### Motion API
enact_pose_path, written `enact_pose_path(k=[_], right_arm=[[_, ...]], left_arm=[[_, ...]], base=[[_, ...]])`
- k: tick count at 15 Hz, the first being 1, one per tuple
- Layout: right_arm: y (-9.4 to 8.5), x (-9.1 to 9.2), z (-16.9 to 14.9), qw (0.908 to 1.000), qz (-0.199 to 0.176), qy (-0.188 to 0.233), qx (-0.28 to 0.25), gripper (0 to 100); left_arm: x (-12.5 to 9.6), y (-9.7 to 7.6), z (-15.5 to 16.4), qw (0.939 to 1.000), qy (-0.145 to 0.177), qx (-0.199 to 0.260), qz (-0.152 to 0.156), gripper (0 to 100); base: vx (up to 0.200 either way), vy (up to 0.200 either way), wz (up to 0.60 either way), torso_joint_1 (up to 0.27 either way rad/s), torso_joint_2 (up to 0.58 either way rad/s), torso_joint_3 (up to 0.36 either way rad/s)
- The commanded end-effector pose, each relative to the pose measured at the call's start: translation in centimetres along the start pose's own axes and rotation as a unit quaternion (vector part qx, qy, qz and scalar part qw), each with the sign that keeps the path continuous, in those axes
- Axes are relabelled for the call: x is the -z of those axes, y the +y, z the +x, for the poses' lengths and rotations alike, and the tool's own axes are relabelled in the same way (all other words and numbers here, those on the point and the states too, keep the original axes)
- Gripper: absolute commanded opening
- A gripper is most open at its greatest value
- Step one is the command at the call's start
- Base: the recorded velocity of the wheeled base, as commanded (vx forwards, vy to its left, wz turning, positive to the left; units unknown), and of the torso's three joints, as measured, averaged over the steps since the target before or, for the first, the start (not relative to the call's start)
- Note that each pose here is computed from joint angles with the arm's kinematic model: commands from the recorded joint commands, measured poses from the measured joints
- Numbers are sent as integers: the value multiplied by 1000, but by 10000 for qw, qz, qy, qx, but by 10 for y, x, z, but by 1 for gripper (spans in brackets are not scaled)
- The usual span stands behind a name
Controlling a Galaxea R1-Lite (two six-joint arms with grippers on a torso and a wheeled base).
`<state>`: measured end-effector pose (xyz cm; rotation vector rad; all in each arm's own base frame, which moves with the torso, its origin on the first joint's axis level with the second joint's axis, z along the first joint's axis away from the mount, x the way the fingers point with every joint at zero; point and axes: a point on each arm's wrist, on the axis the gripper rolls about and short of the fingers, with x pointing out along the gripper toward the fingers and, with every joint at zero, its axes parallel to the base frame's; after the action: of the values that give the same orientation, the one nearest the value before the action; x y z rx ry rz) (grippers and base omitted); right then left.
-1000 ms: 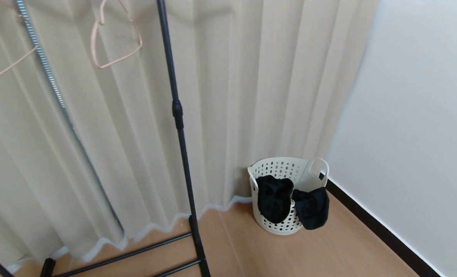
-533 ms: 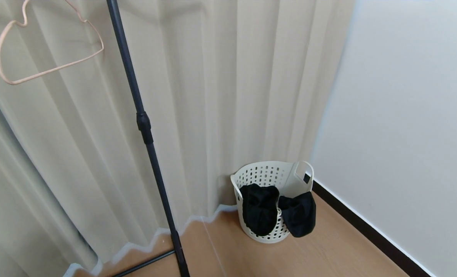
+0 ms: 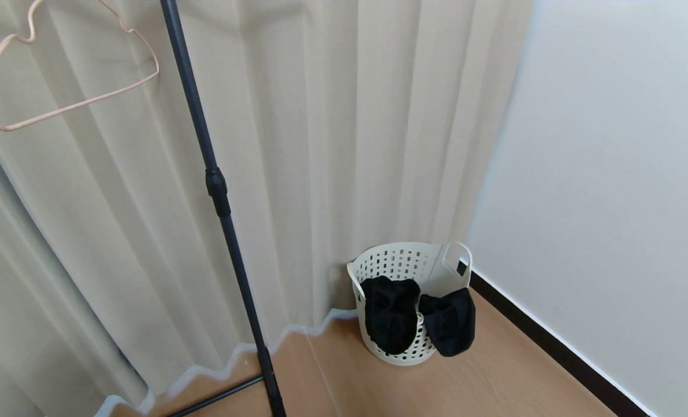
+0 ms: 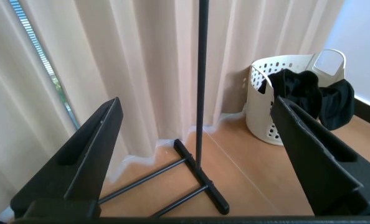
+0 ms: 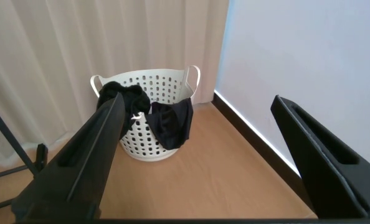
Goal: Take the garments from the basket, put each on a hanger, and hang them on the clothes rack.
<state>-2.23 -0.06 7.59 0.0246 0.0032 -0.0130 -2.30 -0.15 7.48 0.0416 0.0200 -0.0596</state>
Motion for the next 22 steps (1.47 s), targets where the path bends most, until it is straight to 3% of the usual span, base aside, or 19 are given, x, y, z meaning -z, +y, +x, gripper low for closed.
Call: enact_pose_path(k=[1,9,22], right_arm=[[0,0,0,10000,-1,6,-3,100],[0,0,0,10000,-1,6,-3,100],[0,0,0,10000,-1,6,-3,100]], left_arm=[[0,0,0,10000,1,3,3,100],[0,0,0,10000,1,3,3,100],[0,0,0,10000,1,3,3,100]], base=[[0,0,0,0,0,0],[0,0,0,1,0,-12],[0,0,0,3,3,-188]])
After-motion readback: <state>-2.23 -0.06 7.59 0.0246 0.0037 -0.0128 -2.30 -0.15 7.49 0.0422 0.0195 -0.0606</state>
